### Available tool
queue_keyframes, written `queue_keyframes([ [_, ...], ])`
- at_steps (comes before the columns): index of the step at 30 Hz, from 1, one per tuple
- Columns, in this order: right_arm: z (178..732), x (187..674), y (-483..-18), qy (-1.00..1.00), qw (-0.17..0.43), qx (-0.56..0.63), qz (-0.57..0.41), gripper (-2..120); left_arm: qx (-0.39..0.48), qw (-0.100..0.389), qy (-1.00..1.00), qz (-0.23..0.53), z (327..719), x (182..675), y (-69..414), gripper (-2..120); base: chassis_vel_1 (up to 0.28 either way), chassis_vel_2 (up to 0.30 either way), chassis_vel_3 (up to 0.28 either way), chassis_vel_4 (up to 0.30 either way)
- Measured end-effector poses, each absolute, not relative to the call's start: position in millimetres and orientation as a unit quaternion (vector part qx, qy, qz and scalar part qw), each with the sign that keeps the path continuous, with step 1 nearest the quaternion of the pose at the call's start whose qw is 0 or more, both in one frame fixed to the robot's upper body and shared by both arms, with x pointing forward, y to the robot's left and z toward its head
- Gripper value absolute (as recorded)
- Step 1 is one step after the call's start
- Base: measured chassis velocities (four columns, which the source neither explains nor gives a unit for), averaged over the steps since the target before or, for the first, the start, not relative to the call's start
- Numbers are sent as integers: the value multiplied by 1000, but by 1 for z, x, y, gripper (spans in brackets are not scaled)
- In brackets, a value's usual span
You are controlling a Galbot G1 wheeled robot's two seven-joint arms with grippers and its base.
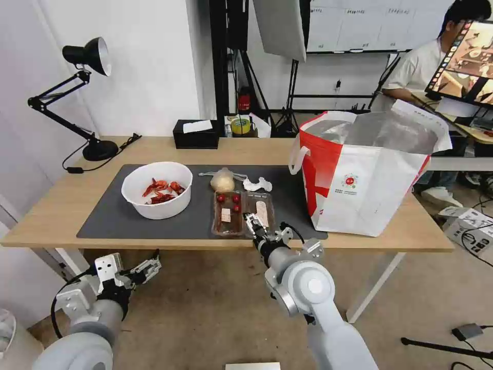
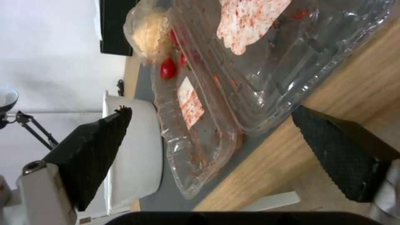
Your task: Pick up the trash from the table and place it into the takeout bag.
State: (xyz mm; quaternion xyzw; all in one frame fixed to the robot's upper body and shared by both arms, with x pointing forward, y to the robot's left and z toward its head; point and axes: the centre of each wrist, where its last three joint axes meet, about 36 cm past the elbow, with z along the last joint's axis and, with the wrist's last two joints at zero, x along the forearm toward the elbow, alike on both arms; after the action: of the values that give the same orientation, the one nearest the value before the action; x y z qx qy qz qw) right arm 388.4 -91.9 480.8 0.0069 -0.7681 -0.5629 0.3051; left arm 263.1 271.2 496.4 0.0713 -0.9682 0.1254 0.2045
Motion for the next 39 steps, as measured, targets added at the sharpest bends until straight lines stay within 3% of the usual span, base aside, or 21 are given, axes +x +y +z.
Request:
queue_keyframes([
  [39,476,389,-86,-808,250,36,-532,100,71,207,-967,126,494,263,270,100,0,0,0,0],
])
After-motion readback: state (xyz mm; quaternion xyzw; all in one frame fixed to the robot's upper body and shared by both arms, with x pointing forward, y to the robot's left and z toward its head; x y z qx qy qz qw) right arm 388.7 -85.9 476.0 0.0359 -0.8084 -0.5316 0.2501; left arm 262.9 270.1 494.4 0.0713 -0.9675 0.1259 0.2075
